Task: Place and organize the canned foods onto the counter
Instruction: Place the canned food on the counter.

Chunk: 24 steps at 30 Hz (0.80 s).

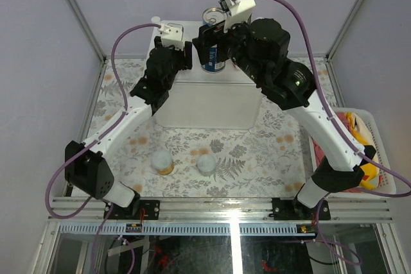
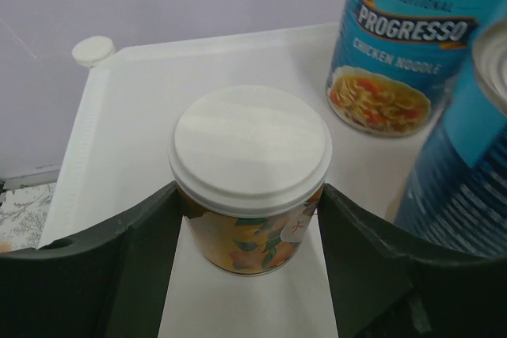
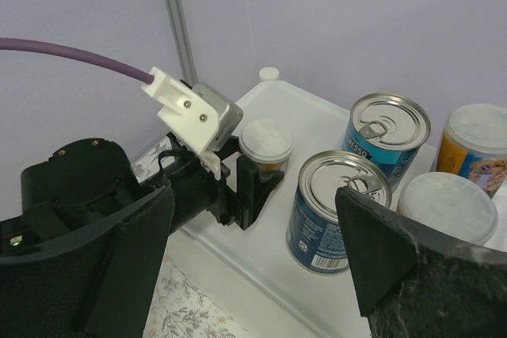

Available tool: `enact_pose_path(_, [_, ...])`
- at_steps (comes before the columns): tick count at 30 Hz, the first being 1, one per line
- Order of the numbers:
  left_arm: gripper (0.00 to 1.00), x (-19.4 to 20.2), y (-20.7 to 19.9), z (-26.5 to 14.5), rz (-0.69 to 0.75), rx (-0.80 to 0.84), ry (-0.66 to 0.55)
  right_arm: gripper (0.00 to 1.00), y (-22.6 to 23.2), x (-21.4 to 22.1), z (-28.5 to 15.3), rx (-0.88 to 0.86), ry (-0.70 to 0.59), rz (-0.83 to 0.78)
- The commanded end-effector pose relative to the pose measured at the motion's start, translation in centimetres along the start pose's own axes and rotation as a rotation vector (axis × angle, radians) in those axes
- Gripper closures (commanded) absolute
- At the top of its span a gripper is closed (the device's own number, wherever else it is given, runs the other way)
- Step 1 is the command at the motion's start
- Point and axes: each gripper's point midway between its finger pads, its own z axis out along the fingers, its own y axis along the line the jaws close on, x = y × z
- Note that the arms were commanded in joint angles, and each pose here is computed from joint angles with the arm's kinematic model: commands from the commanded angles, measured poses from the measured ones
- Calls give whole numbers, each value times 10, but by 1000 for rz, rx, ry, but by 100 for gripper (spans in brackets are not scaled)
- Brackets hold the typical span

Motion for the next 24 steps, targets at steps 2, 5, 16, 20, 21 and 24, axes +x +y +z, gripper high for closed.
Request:
enact_pose_path(2, [47, -57, 14, 20, -78, -20, -170, 10, -18, -34, -15, 42, -104, 0])
enact_pose_path(5, [47, -61, 18, 31, -94, -8, -178, 10, -21, -33, -13, 45, -102, -1])
enact_pose_path(16, [48, -64, 22, 64, -131, 28, -206, 10, -29, -28, -7, 52, -95, 8])
enact_pose_path(20, [49, -62, 14, 72, -138, 59, -208, 10, -31, -26, -7, 57, -91, 8])
enact_pose_path(21, [49, -61, 13, 74, -140, 64, -208, 10, -32, -25, -6, 59, -89, 8])
enact_pose_path(24, [49, -59, 10, 80, -144, 72, -207, 10, -34, -24, -7, 60, -87, 7])
